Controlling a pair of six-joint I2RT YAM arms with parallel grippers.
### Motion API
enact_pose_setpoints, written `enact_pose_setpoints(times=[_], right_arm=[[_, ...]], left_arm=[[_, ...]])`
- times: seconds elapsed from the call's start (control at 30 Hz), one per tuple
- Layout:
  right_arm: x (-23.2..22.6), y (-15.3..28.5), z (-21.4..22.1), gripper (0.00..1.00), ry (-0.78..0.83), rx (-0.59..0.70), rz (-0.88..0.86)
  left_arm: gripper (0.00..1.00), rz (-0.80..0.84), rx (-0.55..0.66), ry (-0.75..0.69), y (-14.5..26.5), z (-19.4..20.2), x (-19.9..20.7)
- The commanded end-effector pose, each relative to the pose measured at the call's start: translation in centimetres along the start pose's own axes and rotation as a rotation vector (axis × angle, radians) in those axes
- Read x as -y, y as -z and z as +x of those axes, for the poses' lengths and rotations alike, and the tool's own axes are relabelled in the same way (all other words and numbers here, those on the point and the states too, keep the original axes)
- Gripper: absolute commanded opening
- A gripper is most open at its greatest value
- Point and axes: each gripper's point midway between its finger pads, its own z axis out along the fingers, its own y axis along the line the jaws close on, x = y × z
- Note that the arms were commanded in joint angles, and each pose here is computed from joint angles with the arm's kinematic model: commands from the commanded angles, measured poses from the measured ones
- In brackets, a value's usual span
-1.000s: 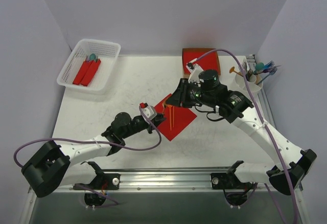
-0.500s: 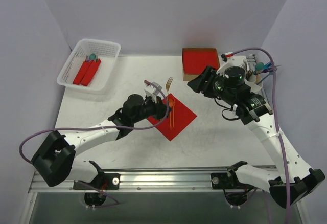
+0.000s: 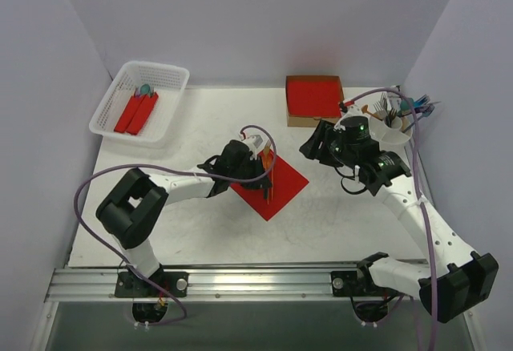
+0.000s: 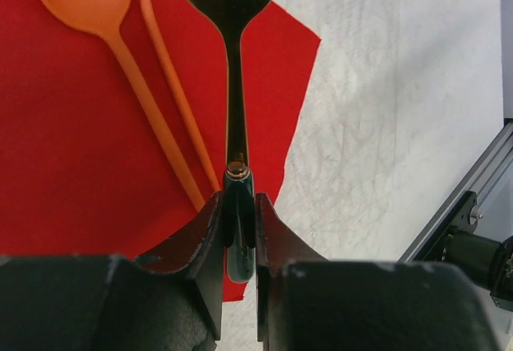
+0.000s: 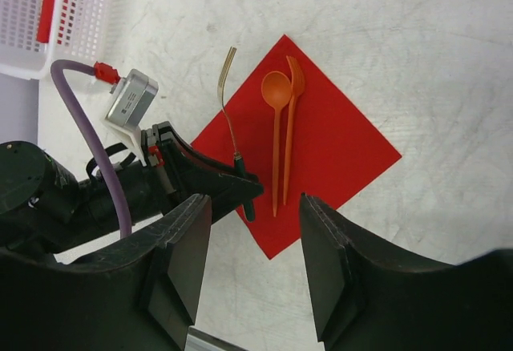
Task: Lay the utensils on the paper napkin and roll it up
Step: Place the utensils on the napkin.
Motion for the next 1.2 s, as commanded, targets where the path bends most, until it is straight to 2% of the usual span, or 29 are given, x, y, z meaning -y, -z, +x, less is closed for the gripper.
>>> enact_pose_setpoints(times=[0.0,0.23,0.5,0.8,1.17], right_arm=[[0.8,-1.2,0.2,0.48,0.024,-0.003,0.01],[1.9,-2.6,1.5,0.46,0.03,-0.047,0.015],[2.8,-3.3,2.6,0.45,0.035,-0.074,0.005],[3.4,-3.4,3.1,0.44,0.035,-0.091,-0.01],[4.0,-3.0,3.4,0.44,0.024,-0.087,-0.014]], left_arm=[[0.03,0.034,-0.004,0.044,-0.7,-1.4,1.0],[0.04,-0.001,-0.044,0.105,-2.8,-1.0,-0.6],[0.04,-0.051,-0.042,0.138,-3.2,-1.0,-1.7],[0.11,-0.107,-0.046,0.13,-3.3,-0.9,-2.6],[0.2,-0.155,-0.114,0.117,-3.9,0.3,-3.8]])
